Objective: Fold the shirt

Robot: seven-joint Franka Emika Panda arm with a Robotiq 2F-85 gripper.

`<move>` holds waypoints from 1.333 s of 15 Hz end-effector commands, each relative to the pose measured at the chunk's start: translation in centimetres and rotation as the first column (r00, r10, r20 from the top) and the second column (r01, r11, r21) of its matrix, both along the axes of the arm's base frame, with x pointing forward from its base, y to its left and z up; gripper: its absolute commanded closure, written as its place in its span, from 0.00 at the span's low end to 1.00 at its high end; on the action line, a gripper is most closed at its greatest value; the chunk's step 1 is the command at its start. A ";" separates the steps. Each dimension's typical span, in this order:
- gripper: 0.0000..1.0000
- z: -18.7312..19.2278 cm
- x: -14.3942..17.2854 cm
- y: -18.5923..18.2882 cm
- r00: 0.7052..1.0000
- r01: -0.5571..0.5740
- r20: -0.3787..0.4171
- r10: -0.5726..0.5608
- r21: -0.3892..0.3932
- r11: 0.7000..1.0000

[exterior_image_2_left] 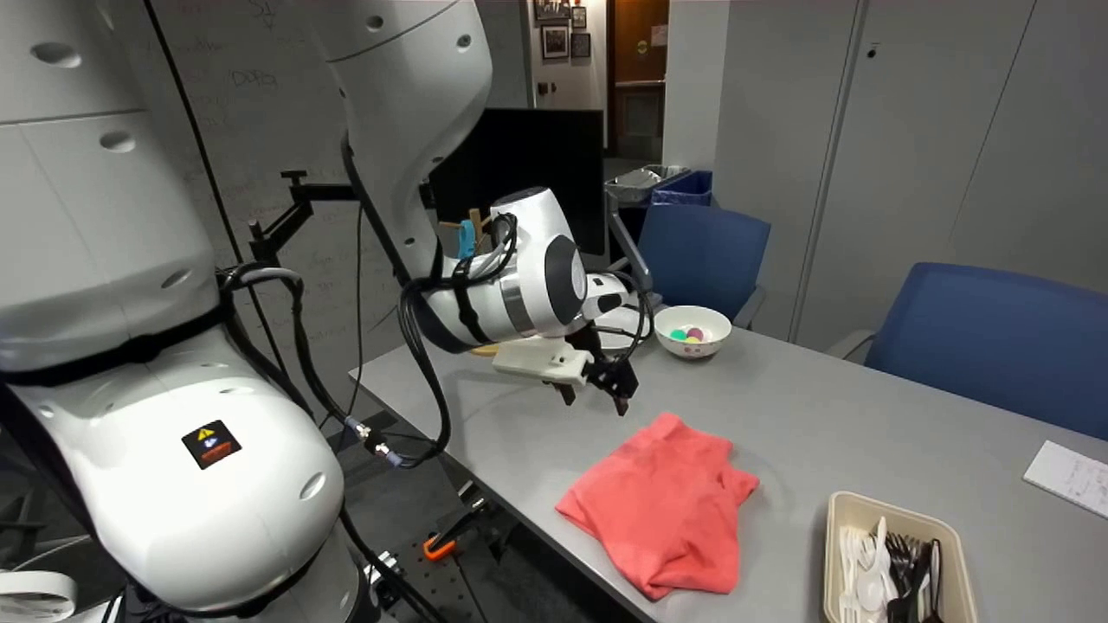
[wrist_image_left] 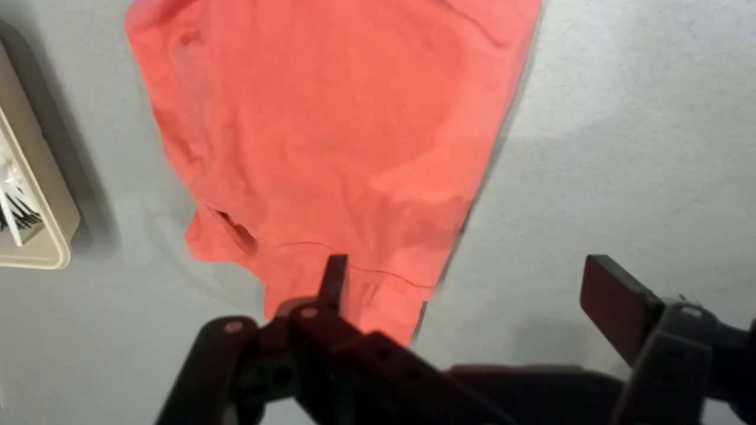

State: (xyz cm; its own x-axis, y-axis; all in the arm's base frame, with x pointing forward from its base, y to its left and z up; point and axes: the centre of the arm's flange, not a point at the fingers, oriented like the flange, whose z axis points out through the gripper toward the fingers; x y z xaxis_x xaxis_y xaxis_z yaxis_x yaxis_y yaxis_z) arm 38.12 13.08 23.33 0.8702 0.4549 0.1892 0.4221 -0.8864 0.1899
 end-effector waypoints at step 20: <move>0.00 17.3 -1.7 -3.2 0.999 0.013 0.032 -0.011 -0.055 0.998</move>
State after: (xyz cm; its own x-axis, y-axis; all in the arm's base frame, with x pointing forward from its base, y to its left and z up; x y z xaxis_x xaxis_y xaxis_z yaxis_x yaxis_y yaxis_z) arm 36.40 9.90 40.64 0.8697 0.4549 0.1916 0.4045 -0.8793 0.2516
